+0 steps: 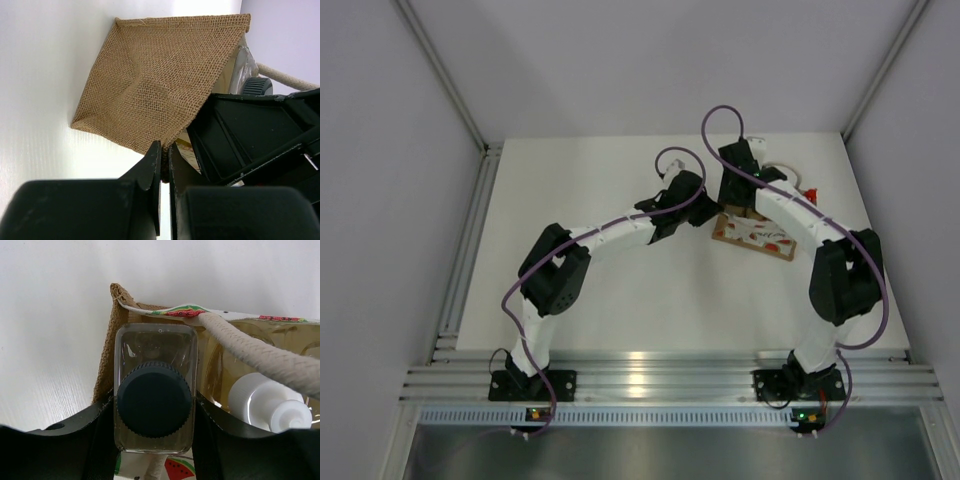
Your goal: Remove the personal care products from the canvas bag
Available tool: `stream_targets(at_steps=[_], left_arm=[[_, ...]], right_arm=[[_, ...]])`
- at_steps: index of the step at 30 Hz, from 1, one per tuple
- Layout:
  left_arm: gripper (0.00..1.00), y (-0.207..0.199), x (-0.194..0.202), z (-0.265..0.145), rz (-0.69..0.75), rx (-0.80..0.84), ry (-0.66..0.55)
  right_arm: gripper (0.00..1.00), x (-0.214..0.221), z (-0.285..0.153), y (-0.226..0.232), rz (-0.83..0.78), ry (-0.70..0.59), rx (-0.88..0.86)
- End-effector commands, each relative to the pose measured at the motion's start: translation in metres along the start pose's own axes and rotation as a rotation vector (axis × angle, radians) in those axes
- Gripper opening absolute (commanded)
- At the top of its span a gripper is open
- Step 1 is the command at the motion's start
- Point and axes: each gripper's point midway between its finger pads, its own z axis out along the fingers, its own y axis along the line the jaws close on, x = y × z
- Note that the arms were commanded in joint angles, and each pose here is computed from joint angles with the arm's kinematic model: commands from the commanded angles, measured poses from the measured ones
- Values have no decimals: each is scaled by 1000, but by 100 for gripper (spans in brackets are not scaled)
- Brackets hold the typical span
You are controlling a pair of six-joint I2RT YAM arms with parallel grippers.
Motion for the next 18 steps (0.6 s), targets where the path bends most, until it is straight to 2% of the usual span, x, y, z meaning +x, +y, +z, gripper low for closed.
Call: stream_targets(at_steps=[1,7,18], left_arm=[[0,35,-13,-4,7,-122,-37],[0,34,-12,-2,-3,-121,-31],[0,35,-13,-2,16,-122,-36]], right_arm=[[0,-66,-40,9,36,-171,-58],[0,-109,-82,5,53,-287,-95],[0,-136,-147,-10,75,-385,-170]])
